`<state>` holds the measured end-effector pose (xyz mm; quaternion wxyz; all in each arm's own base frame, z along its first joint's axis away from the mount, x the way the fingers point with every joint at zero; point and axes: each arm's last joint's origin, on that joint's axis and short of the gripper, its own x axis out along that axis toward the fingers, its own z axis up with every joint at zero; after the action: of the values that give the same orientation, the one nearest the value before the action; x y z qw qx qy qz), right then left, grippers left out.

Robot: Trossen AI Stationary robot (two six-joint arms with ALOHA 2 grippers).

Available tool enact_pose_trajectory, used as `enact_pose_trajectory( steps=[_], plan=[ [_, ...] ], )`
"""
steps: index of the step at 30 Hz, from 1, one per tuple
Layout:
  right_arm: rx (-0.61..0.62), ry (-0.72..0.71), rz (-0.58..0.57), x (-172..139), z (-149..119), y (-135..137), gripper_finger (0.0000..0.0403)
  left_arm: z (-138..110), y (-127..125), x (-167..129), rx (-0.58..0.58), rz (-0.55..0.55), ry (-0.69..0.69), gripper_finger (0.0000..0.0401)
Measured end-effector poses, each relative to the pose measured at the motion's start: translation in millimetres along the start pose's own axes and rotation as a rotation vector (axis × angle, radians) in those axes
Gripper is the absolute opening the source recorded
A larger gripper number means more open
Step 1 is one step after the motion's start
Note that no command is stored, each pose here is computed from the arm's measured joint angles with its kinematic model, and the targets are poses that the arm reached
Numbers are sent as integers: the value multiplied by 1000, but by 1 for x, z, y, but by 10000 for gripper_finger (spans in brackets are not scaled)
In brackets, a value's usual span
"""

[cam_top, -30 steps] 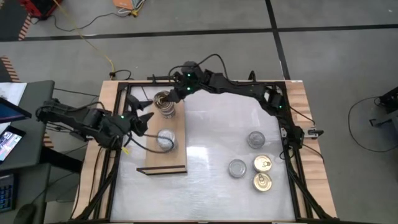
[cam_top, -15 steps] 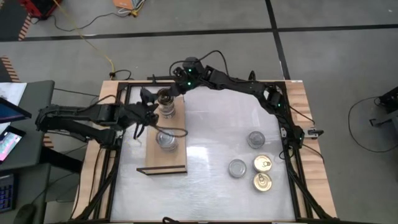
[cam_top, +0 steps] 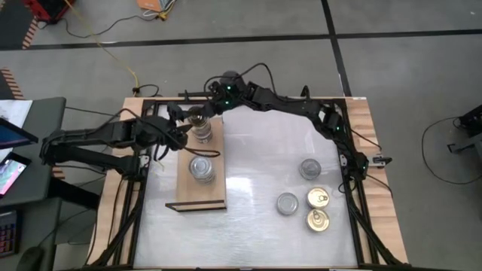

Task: Stack canned seafood by type on shelf
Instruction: Stack the blue-pink tuna can on top of the other blue-pink tuna can on the shelf

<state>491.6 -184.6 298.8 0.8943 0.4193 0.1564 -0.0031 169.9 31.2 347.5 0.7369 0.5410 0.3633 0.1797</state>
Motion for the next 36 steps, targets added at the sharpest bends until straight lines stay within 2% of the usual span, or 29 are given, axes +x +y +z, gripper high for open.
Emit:
enact_pose_trajectory(
  steps=[4, 12, 18, 22, 29, 36],
  plan=[
    [7, -8, 18, 3, -2, 5, 223, -1, 0, -1, 16, -13, -17, 261],
    [21, 19, -11, 5, -9, -3, 206, -3, -6, -1, 57, -77, -38, 261],
    [-4, 0, -50, 5, -9, -4, 274, -5, -11, -1, 48, -130, -28, 261],
    [-8, -3, -49, 5, -9, -4, 302, -6, -13, -1, 38, -147, -17, 261],
    [9, -55, -115, 3, -6, -8, 309, -6, -13, -2, 18, -152, -17, 261],
    [11, -18, -163, 2, -9, -13, 310, -6, -13, -2, 15, -152, -17, 261]
  ],
)
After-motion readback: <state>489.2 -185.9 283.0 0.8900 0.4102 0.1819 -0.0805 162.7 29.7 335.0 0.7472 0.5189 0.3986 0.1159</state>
